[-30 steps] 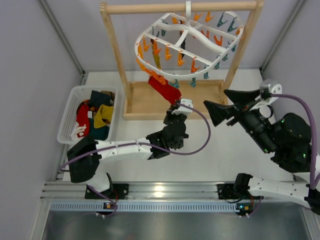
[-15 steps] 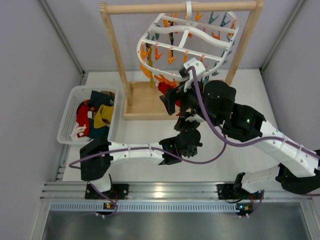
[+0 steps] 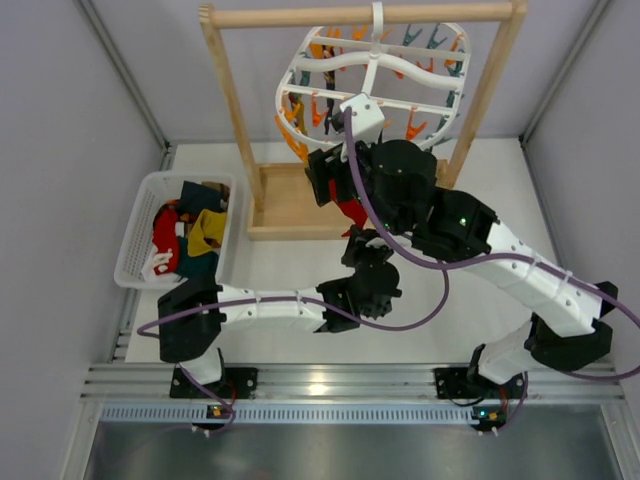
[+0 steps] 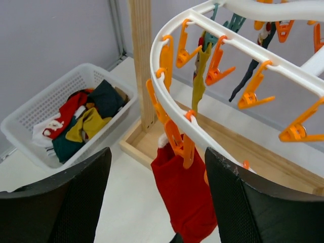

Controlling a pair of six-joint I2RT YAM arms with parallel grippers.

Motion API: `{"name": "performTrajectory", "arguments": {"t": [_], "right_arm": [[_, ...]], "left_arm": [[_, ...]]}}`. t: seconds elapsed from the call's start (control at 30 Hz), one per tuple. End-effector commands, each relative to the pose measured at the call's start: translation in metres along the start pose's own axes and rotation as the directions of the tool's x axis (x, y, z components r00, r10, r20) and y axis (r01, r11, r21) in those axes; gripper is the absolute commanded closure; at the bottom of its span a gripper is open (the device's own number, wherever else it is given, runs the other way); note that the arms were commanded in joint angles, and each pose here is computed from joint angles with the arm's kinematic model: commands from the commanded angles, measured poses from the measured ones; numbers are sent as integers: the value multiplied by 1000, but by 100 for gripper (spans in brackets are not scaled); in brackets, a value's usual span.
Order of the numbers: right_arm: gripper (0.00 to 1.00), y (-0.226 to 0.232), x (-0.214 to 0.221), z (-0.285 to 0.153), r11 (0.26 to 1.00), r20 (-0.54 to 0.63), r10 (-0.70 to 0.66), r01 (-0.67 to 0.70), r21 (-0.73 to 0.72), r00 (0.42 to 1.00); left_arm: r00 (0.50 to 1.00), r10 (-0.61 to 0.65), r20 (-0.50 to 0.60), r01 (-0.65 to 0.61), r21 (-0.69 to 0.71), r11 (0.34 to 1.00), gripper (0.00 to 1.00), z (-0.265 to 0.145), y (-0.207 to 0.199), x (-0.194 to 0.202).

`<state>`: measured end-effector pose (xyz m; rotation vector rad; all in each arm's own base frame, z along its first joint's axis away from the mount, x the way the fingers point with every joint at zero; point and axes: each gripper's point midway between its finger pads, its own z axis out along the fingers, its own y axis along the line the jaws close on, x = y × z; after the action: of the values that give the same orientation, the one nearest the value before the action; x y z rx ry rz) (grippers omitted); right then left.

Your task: Remove the socks clipped to the hanger

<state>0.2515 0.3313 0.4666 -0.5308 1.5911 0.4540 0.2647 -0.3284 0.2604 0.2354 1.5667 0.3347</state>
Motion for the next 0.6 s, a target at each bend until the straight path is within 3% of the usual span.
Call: {"name": "performTrajectory", "arguments": {"t": [0.0,0.27,0.57], "right_arm": [[30,-8,-2,9,996,-25,-32,34,88,999],[39,-19,11,26,970,-59,-51,64,234,997],[40,3,16,23,979,-50,-48,57,195,998]], "left_arm": [[997,-76,11,77,-18,997,100,-6,15,-18],[998,-61,18,61,5,998,100,-16,8,-21],[999,-44,19,44,5,999,100,-18,11,-24]]}}
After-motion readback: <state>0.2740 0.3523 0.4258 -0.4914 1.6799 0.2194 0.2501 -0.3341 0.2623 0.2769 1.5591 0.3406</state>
